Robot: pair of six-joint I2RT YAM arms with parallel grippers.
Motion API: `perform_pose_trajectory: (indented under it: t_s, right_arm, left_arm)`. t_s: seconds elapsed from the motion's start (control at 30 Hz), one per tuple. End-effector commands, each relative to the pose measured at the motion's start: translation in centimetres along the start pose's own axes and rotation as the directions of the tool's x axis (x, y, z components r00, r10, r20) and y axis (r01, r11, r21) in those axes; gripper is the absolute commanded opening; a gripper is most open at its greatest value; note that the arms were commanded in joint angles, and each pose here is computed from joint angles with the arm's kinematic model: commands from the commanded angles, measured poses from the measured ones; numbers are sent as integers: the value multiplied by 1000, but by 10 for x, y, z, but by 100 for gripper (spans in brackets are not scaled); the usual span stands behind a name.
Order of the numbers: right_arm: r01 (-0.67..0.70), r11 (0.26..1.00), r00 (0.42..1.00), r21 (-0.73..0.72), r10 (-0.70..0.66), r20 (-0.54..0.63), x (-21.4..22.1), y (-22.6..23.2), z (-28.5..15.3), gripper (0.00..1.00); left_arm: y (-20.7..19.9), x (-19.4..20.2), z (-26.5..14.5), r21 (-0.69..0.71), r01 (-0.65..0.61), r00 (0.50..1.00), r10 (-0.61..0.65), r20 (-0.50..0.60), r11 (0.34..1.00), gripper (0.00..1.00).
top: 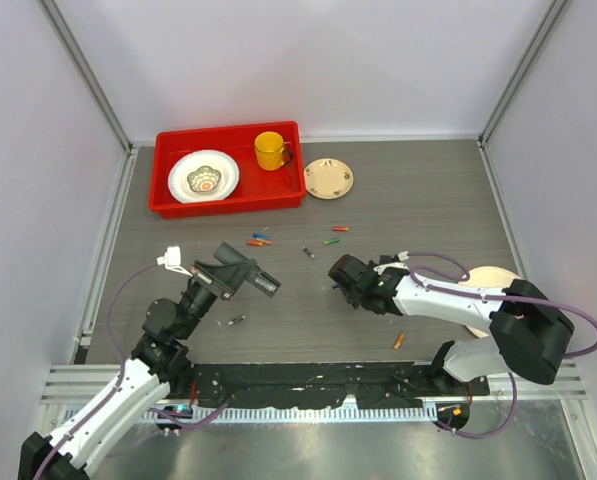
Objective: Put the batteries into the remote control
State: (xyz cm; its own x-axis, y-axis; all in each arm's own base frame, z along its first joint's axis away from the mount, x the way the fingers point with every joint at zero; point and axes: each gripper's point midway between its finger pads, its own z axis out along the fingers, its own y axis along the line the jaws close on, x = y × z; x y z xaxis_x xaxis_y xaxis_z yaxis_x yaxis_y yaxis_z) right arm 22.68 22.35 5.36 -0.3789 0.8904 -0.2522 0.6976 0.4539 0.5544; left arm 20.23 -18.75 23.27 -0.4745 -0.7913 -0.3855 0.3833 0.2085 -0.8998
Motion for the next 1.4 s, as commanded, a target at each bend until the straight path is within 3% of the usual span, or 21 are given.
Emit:
perform_pose_trajectory:
  t_s: [0.0, 0.27, 0.57, 0.8, 1.23, 1.37]
  right_arm:
    - [-280, 957, 955, -73, 285, 84, -14, 36, 3, 1]
    - [-289, 957, 951, -35, 291, 102, 2, 52, 17, 1]
    - [-233, 972, 970, 34, 230, 84, 14, 18, 40, 1]
    - [-118, 990, 993, 82, 116, 28, 29, 0, 50, 4]
    - [135, 991, 991, 4, -135, -15, 22, 41, 3, 66]
    - [366, 929, 930, -60, -362, 58, 0, 58, -25, 67]
  left_arm:
    - [16, -16, -4, -63, -20, 995, 26, 96, 998, 0]
    - [16, -22, -6, -69, -54, 990, 63, 127, 996, 0]
    - [5, -12, -14, -3, -124, 990, 123, 71, 992, 0]
    - [22, -9, -15, -90, -95, 993, 100, 55, 991, 0]
    - [24, -7, -12, -119, -88, 995, 92, 28, 989, 0]
    - [25, -5, -12, -123, -88, 996, 91, 19, 988, 0]
